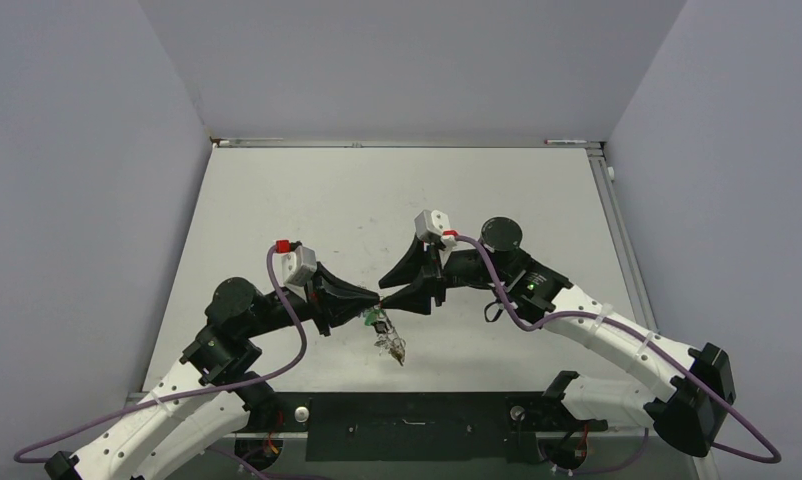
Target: Put the keys on the keyring
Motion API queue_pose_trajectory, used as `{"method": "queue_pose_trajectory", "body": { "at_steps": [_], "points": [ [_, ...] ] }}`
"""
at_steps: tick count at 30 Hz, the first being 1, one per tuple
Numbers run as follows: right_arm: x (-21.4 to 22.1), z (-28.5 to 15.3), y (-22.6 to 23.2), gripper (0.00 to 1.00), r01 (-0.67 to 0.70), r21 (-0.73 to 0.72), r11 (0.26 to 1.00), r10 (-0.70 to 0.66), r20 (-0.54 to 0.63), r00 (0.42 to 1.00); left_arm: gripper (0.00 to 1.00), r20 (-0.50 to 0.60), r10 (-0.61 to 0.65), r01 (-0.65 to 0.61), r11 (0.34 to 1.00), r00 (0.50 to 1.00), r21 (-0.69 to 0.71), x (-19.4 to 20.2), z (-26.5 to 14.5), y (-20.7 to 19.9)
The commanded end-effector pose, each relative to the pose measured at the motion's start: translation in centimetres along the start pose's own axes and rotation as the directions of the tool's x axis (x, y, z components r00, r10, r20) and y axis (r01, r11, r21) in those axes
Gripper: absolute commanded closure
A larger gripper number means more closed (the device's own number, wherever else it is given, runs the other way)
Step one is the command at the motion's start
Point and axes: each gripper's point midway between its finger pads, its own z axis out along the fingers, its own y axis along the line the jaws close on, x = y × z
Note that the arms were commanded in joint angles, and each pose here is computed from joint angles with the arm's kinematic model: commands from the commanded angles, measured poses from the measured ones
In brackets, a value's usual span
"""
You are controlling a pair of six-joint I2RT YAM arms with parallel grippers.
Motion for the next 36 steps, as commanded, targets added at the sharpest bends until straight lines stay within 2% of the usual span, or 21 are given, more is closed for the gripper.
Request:
{"method": "queue_pose_trajectory", "body": {
  "at_steps": [1,4,6,11,14,24,36],
  "points": [
    [-3.0,-0.2,-1.1,0.56,0.070,0.105,0.992,-0.075,0.042,0.996,1.00,0.091,0.043,-0.044,0.999,0.995,0.011,-2.8,0.1,-0.8],
    [-3.6,-1.7,-3.6,0.45,0.025,0.303,0.953,-0.041,0.048,0.998,1.00,0.093,0.033,-0.030,0.999,0.995,-0.029,-2.8,0.2,0.1],
    [-3.6,-2.6,-3.7,0.39,0.008,0.358,0.934,-0.027,0.050,0.998,1.00,0.096,0.025,-0.020,0.998,0.995,-0.060,-2.8,0.4,0.7],
    [-2.0,-4.0,-1.8,0.26,-0.021,0.346,0.938,0.010,0.034,0.999,1.00,0.114,0.014,-0.002,0.994,0.993,-0.107,-2.9,0.9,1.9],
    [-0.9,-4.3,-0.9,0.21,-0.041,0.322,0.946,0.034,0.027,0.999,1.00,0.126,0.016,-0.002,0.994,0.992,-0.113,-3.2,1.1,2.1],
    [2.1,-4.4,-0.8,0.19,-0.051,0.319,0.946,0.050,0.014,0.999,1.00,0.149,0.013,0.007,0.991,0.989,-0.130,-4.2,1.4,2.4],
    [4.3,-3.5,-2.1,0.22,-0.056,0.349,0.935,0.055,0.013,0.998,1.00,0.171,0.005,0.020,0.989,0.985,-0.147,-4.9,1.4,2.6]
  ]
}}
